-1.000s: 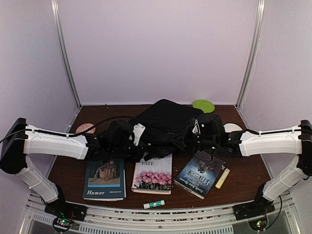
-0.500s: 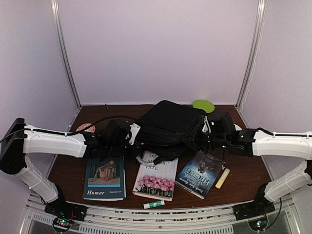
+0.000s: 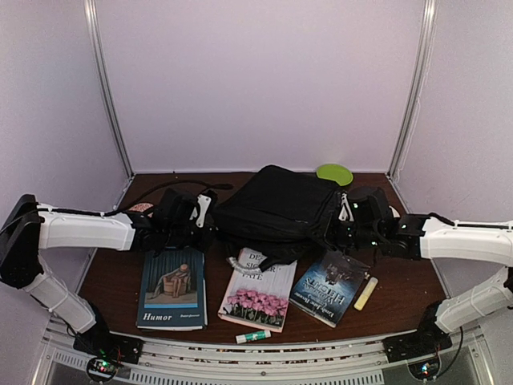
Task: Pack the student bag
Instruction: Unzip the student bag at the center of the board.
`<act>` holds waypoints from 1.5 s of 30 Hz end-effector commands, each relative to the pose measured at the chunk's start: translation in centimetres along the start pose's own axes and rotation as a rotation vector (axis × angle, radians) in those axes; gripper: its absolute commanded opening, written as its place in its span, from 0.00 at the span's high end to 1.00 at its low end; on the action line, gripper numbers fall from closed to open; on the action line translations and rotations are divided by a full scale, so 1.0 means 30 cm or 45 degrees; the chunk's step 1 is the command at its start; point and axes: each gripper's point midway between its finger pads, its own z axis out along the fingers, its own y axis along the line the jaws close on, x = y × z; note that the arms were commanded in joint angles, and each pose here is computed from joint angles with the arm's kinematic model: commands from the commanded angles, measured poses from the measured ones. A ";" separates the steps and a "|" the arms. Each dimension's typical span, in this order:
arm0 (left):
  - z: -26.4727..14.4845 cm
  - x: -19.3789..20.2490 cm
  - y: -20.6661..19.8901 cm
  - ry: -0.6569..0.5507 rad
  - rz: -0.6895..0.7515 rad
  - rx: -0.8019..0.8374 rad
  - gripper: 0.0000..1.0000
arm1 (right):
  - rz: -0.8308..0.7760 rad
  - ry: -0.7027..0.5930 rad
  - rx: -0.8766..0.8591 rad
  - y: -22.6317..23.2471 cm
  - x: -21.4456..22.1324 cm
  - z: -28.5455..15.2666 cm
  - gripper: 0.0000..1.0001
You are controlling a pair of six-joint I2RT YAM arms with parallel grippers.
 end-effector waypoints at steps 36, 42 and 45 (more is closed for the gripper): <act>0.061 0.030 -0.041 -0.075 -0.076 0.181 1.00 | 0.170 -0.182 0.200 -0.191 -0.189 -0.023 0.27; 0.051 0.031 -0.085 -0.080 -0.025 0.195 1.00 | 0.308 -0.220 0.308 -0.297 -0.216 0.053 0.26; 0.043 0.035 -0.098 -0.082 -0.008 0.197 1.00 | 0.342 -0.185 0.333 -0.331 -0.211 0.112 0.26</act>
